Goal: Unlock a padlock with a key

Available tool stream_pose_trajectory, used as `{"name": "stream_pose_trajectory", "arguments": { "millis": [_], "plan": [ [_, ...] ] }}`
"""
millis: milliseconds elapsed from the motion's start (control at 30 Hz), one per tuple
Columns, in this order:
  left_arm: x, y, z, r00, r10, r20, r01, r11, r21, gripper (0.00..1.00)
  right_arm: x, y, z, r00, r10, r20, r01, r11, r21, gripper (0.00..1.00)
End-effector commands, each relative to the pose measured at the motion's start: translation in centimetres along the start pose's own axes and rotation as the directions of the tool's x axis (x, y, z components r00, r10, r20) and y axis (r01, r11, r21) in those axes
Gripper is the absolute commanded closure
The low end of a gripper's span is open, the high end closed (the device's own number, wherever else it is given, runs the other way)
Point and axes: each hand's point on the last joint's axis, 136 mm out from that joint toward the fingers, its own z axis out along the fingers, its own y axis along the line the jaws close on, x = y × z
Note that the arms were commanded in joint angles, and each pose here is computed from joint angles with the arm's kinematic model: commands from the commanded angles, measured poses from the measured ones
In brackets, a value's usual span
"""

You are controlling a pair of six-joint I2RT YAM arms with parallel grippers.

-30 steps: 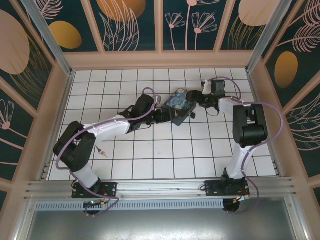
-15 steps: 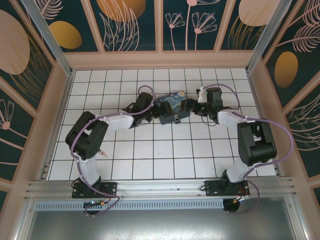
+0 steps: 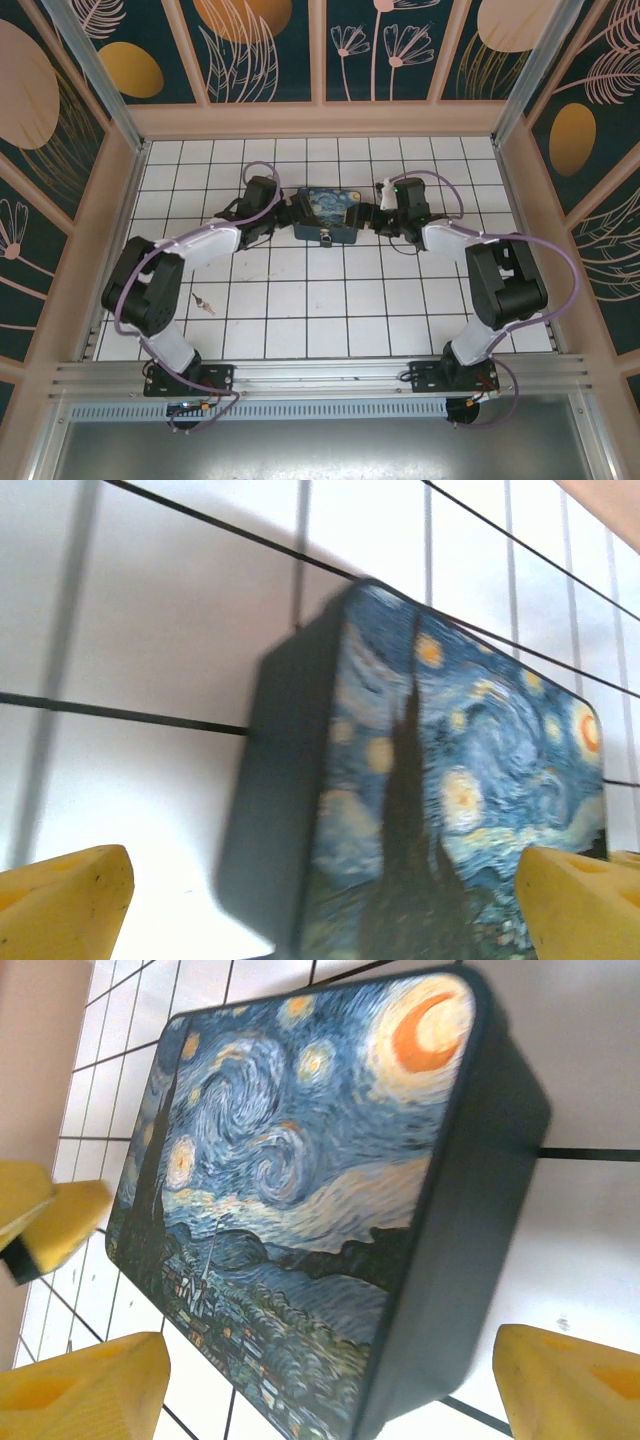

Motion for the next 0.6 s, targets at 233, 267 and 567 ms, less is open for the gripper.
{"name": "stream_pose_trajectory", "arguments": {
  "millis": [233, 267, 567],
  "plan": [
    [4.2, 14.8, -16.2, 0.993, -0.112, -0.038, 0.052, 0.702, -0.710, 0.01, -1.6, 4.1, -4.1, 0.993, -0.077, 0.094, 0.077, 0.997, 0.007, 0.25],
    [5.4, 15.5, -17.2, 0.986, -0.167, -0.022, 0.101, 0.688, -0.718, 0.01, -1.4, 4.7, -3.9, 0.992, -0.090, 0.089, 0.091, 0.996, -0.006, 0.26],
    [11.0, 21.5, -15.7, 0.911, -0.411, -0.017, 0.286, 0.662, -0.693, 0.32, 0.3, 8.5, -2.7, 0.984, -0.171, 0.049, 0.175, 0.977, -0.123, 0.42]
  ]
}}
